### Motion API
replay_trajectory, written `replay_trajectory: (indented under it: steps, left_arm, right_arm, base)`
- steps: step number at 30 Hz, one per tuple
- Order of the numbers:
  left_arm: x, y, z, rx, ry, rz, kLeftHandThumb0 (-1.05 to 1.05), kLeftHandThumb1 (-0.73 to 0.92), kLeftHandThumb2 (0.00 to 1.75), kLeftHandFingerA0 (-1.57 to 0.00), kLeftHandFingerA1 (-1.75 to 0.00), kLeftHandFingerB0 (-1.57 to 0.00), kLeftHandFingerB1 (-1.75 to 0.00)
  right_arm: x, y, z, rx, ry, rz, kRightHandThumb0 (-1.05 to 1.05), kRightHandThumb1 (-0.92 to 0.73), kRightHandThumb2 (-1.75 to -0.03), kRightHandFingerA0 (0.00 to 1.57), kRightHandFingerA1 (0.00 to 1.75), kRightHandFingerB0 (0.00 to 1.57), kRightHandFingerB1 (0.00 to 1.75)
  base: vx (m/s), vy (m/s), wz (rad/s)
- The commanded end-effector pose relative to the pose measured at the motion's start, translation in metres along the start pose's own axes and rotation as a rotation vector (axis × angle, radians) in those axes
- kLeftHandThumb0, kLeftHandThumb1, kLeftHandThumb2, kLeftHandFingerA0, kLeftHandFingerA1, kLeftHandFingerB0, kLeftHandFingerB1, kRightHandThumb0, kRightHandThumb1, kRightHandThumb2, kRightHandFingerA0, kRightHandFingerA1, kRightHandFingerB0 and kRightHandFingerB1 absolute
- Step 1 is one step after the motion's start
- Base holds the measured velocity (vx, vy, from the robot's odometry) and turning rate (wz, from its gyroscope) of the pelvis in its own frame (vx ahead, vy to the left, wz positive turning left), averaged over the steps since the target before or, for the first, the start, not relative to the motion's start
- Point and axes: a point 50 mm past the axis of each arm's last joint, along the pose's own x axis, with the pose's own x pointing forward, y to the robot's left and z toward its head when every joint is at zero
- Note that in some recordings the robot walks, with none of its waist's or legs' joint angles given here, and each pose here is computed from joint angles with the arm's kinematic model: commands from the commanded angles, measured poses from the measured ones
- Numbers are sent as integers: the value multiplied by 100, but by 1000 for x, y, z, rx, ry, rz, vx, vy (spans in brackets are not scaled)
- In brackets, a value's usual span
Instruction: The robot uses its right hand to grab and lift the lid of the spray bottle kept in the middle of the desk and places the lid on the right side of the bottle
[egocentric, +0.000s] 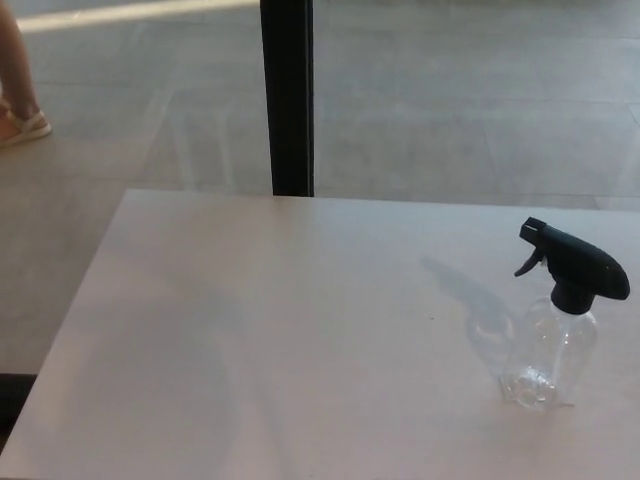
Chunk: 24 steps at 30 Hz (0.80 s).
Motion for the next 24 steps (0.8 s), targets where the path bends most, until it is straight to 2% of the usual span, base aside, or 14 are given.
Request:
replay_trajectory:
  steps: [1,5,6,7,8,10,11,12,13,15,19,22,23,24]
  left_arm:
    - [-1,8,6,-7,-28,8,-45,56,57,-70,-60,-61,-46]
    - [-1,8,7,42,-26,-13,-52,62,59,-67,-58,-67,-50]
    - [-1,8,7,32,-23,-13,-54,61,59,-68,-59,-67,-51]
    - [-1,9,7,25,-23,-14,-56,61,58,-68,-58,-68,-51]
    - [-1,9,7,19,-22,-14,-55,60,58,-70,-59,-70,-53]
    - [-1,10,6,17,-17,-17,-55,60,58,-70,-56,-66,-51]
    - [-1,10,6,13,-9,-16,-56,59,58,-68,-55,-65,-51]
    - [-1,10,5,6,0,-18,-57,59,58,-67,-53,-63,-49]
    - [-1,10,4,5,3,-25,-59,61,58,-64,-52,-59,-47]
    - [-1,10,5,20,1,-37,-61,62,59,-64,-50,-61,-47]
    - [-1,9,5,17,6,-48,-64,62,59,-64,-49,-55,-43]
    - [-1,9,6,30,10,-45,-65,64,60,-63,-48,-53,-42]
    - [-1,9,6,20,9,-43,-66,62,59,-64,-49,-56,-43]
    - [-1,9,5,13,8,-46,-65,63,60,-62,-50,-54,-44]
  right_arm:
    - [-2,37,53,-220,-176,199,-105,-66,-107,0,18,0,10]
    - [-21,72,98,-316,-328,388,-91,-54,-98,2,40,8,36]
    - [-27,79,105,-337,-353,436,-93,-66,-61,2,57,10,35]
    - [-32,84,111,-390,-396,468,-94,-58,-97,3,56,2,35]
    - [-35,89,115,-422,-414,497,-92,-61,-68,4,49,12,30]
    - [-44,99,121,-487,-419,584,-79,-52,-94,10,53,0,38]
    - [-47,105,121,-517,-425,618,-39,-29,-93,1,52,0,49]
    - [-51,111,120,-555,-419,657,-73,-47,-90,7,50,1,39]
    - [-54,117,120,-582,-418,700,-38,-31,-92,1,52,0,49]
    - [-63,130,120,-633,-446,774,-68,-56,-58,17,42,20,28]
    - [-73,145,111,-697,-423,858,-74,-47,-81,21,45,17,39]
    - [-80,154,106,-725,-414,907,-74,-59,-59,27,37,22,28]
    - [-84,158,105,-764,-412,928,-82,-51,-88,18,48,15,40]
    - [-87,161,104,-789,-408,945,-84,-66,-61,23,40,20,27]
  base:
    - [0,0,0]
    - [0,0,0]
    - [0,0,0]
    - [0,0,0]
    - [0,0,0]
    - [0,0,0]
    - [0,0,0]
    - [0,0,0]
    - [0,0,0]
    - [0,0,0]
    - [0,0,0]
    - [0,0,0]
    - [0,0,0]
    - [0,0,0]
